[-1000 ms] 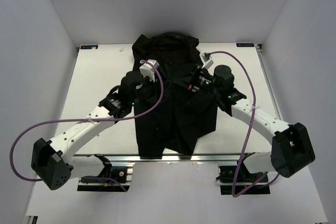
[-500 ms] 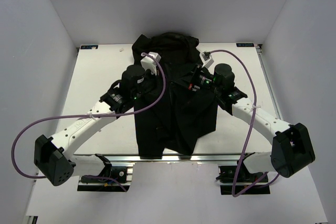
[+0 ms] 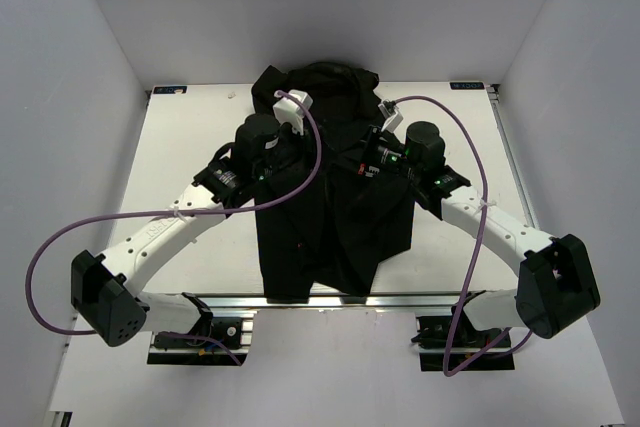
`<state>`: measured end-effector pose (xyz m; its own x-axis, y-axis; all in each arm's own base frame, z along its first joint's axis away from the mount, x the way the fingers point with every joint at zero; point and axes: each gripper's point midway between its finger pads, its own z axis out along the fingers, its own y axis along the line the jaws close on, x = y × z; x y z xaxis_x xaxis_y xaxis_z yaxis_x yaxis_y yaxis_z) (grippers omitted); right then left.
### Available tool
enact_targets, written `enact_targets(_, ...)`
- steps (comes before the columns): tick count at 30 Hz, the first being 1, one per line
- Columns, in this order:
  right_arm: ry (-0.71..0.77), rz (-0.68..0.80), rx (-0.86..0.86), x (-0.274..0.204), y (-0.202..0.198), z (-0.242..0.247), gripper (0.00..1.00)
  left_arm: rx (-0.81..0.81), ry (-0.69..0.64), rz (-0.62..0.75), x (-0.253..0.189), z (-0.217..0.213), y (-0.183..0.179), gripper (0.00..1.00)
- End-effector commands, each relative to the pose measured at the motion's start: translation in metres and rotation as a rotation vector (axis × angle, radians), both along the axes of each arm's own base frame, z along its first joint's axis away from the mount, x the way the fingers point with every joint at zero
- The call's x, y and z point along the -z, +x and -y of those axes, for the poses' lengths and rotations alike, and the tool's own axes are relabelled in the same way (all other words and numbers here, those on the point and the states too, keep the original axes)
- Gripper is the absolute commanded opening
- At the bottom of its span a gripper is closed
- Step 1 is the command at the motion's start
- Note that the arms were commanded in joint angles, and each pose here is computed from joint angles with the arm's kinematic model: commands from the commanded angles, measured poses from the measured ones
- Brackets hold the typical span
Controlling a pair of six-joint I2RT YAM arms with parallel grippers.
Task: Zip up the jacket
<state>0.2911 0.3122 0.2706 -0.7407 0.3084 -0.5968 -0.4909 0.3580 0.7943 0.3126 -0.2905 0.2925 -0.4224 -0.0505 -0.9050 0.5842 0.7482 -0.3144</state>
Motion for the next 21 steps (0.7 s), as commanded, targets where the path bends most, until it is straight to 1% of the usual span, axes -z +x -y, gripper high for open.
enact_targets(1,0.044,0.091,-0.010,-0.028,-0.003,-0.001,0.00,-0.048,0.005,-0.024,-0.011,-0.012,-0.004,0.85)
enact_targets(2,0.042,0.091,-0.007,-0.028,-0.003,0.000,0.00,-0.063,0.008,-0.037,-0.011,-0.016,-0.007,0.95)
enact_targets(3,0.042,0.091,-0.007,-0.027,-0.003,0.000,0.00,-0.101,-0.003,-0.058,-0.010,-0.022,-0.007,0.98)
enact_targets(4,0.045,0.089,-0.011,-0.027,-0.003,-0.001,0.00,-0.128,0.012,-0.090,0.001,-0.028,-0.010,0.98)
enact_targets(5,0.046,0.085,-0.015,-0.025,-0.004,-0.001,0.00,-0.135,-0.010,-0.086,-0.005,-0.034,-0.017,0.98)
enact_targets(6,0.048,0.082,-0.021,-0.024,-0.005,-0.002,0.00,-0.153,-0.042,-0.116,-0.002,-0.036,-0.022,0.98)
enact_targets(7,0.051,0.081,-0.021,-0.025,-0.005,-0.002,0.00,-0.141,-0.046,-0.156,0.015,-0.037,-0.029,0.98)
enact_targets(8,0.055,0.085,-0.022,-0.025,-0.005,-0.002,0.00,-0.135,-0.067,-0.166,0.019,-0.038,-0.034,0.98)
enact_targets(9,0.058,0.070,-0.025,-0.023,-0.007,-0.002,0.00,-0.107,-0.118,-0.186,0.016,-0.037,-0.044,0.98)
enact_targets(10,0.062,0.068,-0.026,-0.023,-0.007,-0.002,0.00,-0.075,-0.133,-0.195,0.028,-0.033,-0.050,0.98)
enact_targets(11,0.066,0.067,-0.027,-0.023,-0.008,-0.002,0.00,-0.037,-0.150,-0.205,0.030,-0.029,-0.057,0.98)
enact_targets(13,0.071,0.056,-0.025,-0.024,-0.008,-0.002,0.00,-0.005,-0.164,-0.183,0.028,-0.026,-0.060,0.98)
enact_targets(16,0.075,0.029,-0.015,-0.026,-0.006,-0.002,0.00,0.061,-0.161,-0.183,0.033,-0.014,-0.062,0.90)
enact_targets(19,0.081,0.014,-0.014,-0.027,-0.007,-0.002,0.00,0.023,-0.095,-0.198,0.049,-0.010,-0.054,0.79)
enact_targets(20,0.080,0.012,-0.008,-0.027,-0.006,-0.002,0.00,0.008,-0.078,-0.178,0.044,-0.009,-0.048,0.73)
enact_targets(21,0.080,0.013,-0.005,-0.028,-0.006,-0.001,0.00,-0.004,-0.059,-0.177,0.045,-0.009,-0.046,0.71)
